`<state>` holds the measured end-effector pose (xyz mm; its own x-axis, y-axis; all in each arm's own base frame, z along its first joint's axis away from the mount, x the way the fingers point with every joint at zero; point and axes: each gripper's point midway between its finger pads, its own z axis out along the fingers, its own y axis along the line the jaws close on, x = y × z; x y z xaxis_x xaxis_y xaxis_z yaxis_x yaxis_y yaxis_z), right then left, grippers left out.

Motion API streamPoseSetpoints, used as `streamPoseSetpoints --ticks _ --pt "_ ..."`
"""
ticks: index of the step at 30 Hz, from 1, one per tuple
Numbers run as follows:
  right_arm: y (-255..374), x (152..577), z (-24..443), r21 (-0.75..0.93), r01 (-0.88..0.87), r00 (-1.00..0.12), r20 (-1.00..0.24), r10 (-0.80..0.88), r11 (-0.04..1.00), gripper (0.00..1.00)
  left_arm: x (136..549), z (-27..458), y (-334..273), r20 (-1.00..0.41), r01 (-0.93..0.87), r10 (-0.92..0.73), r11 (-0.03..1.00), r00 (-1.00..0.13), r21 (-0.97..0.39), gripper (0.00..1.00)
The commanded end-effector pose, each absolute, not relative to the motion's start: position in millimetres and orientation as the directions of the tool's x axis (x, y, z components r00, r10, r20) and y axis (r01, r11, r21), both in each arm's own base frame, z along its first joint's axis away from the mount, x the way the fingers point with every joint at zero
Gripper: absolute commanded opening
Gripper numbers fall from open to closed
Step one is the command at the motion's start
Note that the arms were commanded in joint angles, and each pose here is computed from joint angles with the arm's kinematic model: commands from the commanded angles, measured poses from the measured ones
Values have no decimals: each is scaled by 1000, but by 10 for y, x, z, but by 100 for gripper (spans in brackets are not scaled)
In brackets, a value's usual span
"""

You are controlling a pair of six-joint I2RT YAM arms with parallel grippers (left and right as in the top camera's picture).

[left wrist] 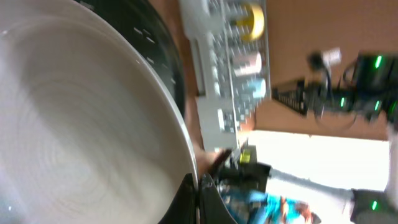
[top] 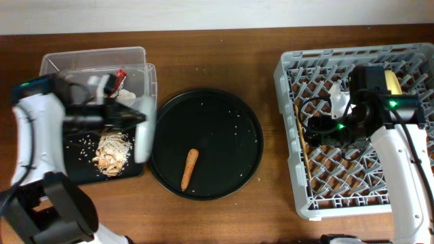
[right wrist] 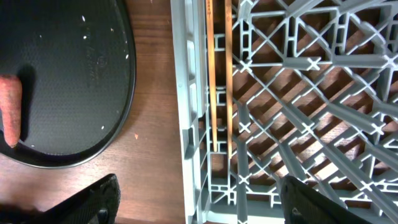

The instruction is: Sort waste into correct bins and load items into the dishwasher rack

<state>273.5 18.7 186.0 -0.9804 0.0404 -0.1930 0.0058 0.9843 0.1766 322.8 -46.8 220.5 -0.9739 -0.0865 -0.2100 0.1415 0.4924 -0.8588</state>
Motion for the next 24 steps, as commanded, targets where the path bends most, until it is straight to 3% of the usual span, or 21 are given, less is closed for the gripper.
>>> streamPoseSetpoints --ticks 1,3,5,6,12,13,14,15,16,18,20,24 --pt "169 2734 1872 167 1 -980 -197 35 986 82 3310 2086 -1275 -287 317 144 571 -947 -758 0" --pt "170 2735 1874 167 1 -980 -198 35 986 82 3502 1927 -1816 -378 450 259 653 -889 -610 0" --pt "170 2736 1874 167 1 -980 -198 35 986 82 3619 1700 -2225 -406 474 313 787 -858 -394 0" --pt "176 2735 1875 170 1 -980 -198 35 985 82 3542 1584 -2454 -406 519 379 791 -832 -325 0" --pt "176 2736 1874 170 1 -980 -198 35 985 82 3252 951 -2852 -264 562 500 780 -825 -276 0" --pt "176 2736 1874 170 1 -980 -198 35 985 82 3252 951 -2853 -265 562 500 780 -825 -277 6" --pt "175 2736 1874 170 1 -980 -198 35 985 82 3252 961 -2853 -267 562 500 779 -824 -277 50" --pt "175 2736 1874 170 1 -980 -198 35 985 83 3254 996 -2850 -274 563 498 778 -823 -277 54" --pt "175 2739 1874 170 0 -979 -199 35 985 83 3308 1162 -2817 -310 561 481 780 -820 -276 68" --pt "183 2775 1884 175 -3 -976 -214 35 985 84 3431 1527 -2560 -375 525 414 806 -830 -274 75" --pt "416 2927 1982 302 -56 -959 -281 32 951 87 3484 1967 -1930 -412 415 287 870 -865 -265 76" --pt "1022 3199 2099 361 -263 -904 -416 -97 895 86 3436 2204 -705 -361 107 3 958 -932 -267 81"
